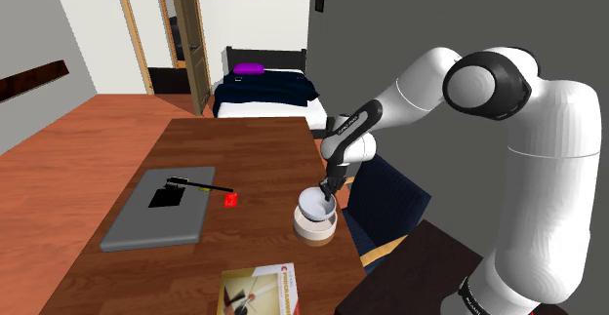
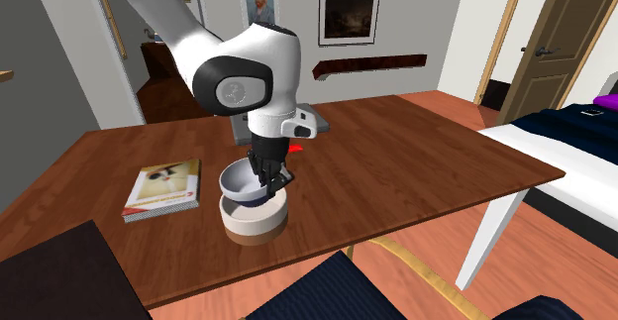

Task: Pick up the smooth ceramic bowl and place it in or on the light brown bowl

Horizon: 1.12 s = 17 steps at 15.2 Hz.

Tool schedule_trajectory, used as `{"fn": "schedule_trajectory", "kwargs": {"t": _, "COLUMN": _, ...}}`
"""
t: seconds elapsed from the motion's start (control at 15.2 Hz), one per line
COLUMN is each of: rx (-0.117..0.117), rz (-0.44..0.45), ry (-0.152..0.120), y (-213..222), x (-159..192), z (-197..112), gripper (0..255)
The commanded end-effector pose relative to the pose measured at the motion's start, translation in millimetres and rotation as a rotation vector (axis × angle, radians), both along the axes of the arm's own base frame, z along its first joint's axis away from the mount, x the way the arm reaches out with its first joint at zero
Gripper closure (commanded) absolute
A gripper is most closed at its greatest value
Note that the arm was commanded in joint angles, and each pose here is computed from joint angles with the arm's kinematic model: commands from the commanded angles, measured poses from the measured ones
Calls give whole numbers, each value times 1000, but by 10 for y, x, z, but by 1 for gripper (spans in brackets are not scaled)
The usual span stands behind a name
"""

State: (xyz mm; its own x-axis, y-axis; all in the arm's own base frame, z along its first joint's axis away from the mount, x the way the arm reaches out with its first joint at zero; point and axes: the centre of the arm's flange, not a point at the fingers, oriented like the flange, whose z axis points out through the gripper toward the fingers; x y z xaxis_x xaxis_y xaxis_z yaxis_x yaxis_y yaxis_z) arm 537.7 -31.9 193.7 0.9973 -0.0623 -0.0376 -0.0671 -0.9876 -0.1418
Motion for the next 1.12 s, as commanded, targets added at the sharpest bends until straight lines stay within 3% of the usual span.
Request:
{"fn": "schedule_trajectory", "kwargs": {"t": 0.0, "rx": 0, "rz": 0, "ry": 0, "y": 0, "x": 1, "z": 1, "gripper": 0}}
{"fn": "schedule_trajectory", "kwargs": {"t": 0.33, "rx": 0, "rz": 0, "ry": 0, "y": 0, "x": 1, "z": 2, "gripper": 0}}
{"fn": "schedule_trajectory", "kwargs": {"t": 0.59, "rx": 0, "rz": 0, "ry": 0, "y": -72, "x": 15, "z": 496, "gripper": 0}}
{"fn": "schedule_trajectory", "kwargs": {"t": 1.06, "rx": 0, "rz": 0, "ry": 0, "y": -72, "x": 15, "z": 496, "gripper": 0}}
